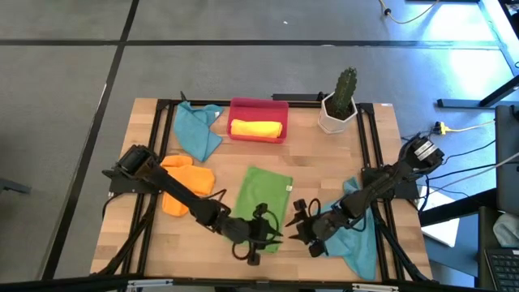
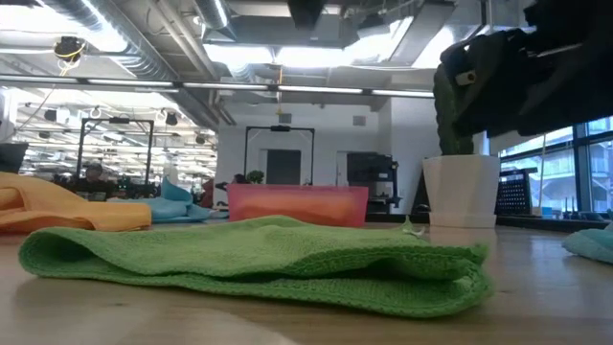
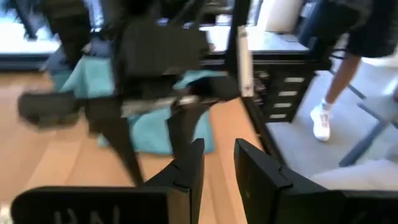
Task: Roll microfiber towels into tight, uniform cylinder then place into a basket
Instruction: Roll the green towel
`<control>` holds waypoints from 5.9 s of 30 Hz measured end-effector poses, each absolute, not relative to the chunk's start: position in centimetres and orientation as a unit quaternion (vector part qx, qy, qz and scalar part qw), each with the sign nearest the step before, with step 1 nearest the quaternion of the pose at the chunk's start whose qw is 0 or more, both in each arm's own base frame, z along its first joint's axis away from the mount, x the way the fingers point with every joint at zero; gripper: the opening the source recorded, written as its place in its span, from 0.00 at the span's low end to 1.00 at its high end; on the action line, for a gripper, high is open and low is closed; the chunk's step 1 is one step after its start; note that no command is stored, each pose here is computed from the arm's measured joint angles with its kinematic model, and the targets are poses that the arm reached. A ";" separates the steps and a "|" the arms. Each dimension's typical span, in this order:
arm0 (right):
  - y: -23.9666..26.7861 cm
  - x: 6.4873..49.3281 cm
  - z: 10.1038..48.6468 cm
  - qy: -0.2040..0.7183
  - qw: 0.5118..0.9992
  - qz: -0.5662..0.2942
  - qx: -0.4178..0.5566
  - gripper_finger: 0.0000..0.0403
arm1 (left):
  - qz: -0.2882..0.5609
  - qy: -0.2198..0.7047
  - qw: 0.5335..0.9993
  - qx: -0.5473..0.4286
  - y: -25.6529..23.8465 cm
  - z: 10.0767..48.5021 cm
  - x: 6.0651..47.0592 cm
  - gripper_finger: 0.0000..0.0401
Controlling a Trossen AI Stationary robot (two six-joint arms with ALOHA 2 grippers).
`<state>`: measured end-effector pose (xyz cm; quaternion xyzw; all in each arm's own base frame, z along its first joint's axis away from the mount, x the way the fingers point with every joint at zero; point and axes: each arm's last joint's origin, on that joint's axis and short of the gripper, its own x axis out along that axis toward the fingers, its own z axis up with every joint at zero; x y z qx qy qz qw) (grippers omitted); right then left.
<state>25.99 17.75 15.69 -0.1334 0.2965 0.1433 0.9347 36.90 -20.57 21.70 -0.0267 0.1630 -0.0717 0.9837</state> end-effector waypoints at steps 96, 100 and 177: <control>20.8 24.7 16.2 0.235 0.969 0.076 0.006 0.49 | -0.154 -0.028 0.987 0.046 -13.7 23.1 31.9 0.20; 20.7 24.8 16.2 0.231 0.970 0.070 -0.009 0.49 | -0.154 -0.023 0.987 0.037 -13.7 23.0 31.9 0.20; 24.7 29.9 7.9 0.301 0.938 0.090 -0.146 0.65 | -0.110 -0.021 0.992 0.064 -11.3 23.0 32.9 0.20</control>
